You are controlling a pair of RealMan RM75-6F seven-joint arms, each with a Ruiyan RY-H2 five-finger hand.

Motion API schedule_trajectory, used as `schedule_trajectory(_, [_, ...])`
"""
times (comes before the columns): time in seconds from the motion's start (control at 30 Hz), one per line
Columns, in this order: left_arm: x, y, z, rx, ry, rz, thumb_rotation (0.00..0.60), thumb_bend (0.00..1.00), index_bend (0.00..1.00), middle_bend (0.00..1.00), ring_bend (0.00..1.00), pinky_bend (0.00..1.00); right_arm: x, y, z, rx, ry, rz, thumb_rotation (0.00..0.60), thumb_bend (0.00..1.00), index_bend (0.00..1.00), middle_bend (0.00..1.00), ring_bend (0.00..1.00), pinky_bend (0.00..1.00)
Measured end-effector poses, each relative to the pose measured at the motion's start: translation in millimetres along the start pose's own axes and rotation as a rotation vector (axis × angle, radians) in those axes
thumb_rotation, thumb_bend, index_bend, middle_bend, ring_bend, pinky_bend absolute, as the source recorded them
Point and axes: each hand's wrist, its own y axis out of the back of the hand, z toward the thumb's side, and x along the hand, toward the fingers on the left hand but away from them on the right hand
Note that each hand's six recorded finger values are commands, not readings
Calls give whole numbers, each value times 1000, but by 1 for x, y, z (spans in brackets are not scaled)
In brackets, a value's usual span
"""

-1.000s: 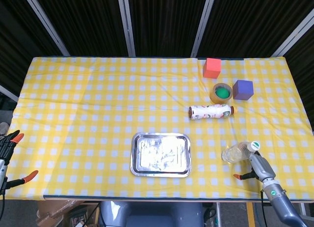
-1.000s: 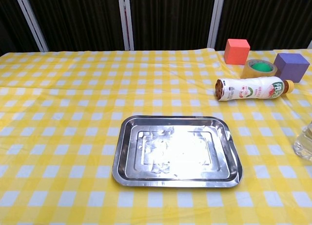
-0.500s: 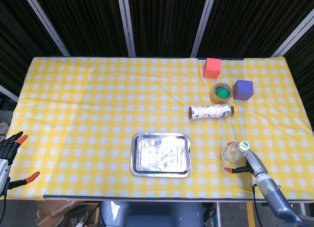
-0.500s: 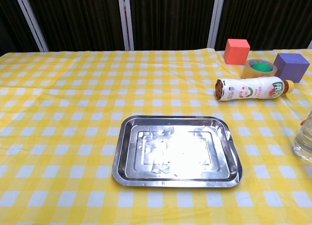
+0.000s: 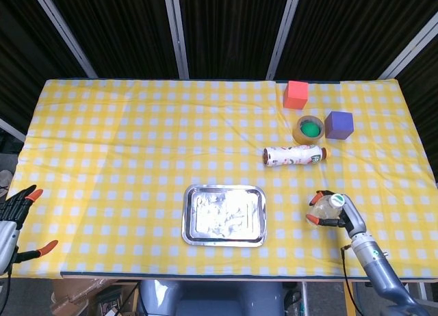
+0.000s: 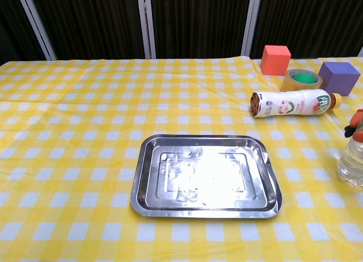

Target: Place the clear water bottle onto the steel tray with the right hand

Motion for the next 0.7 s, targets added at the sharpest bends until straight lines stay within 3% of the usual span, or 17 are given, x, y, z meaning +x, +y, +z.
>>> schedule_trajectory(0.17, [-1,1,1,-7,0,6,600,102,77,3,0,0,0,5,-5,-2,-7,-42,600,334,804,652,313,0])
schedule_trajectory(0.4, [-1,4,0,-16,1,12,600,102,77,4,0,0,3,-1,-5,19,-10,-30,600,343,803,652,313,0])
schedule_trajectory(0.7, [-2,10,0,-53,-3,26,600,111,79,4,0,0,8,-33,42,-18,97,44,600,365,804,652,313,0])
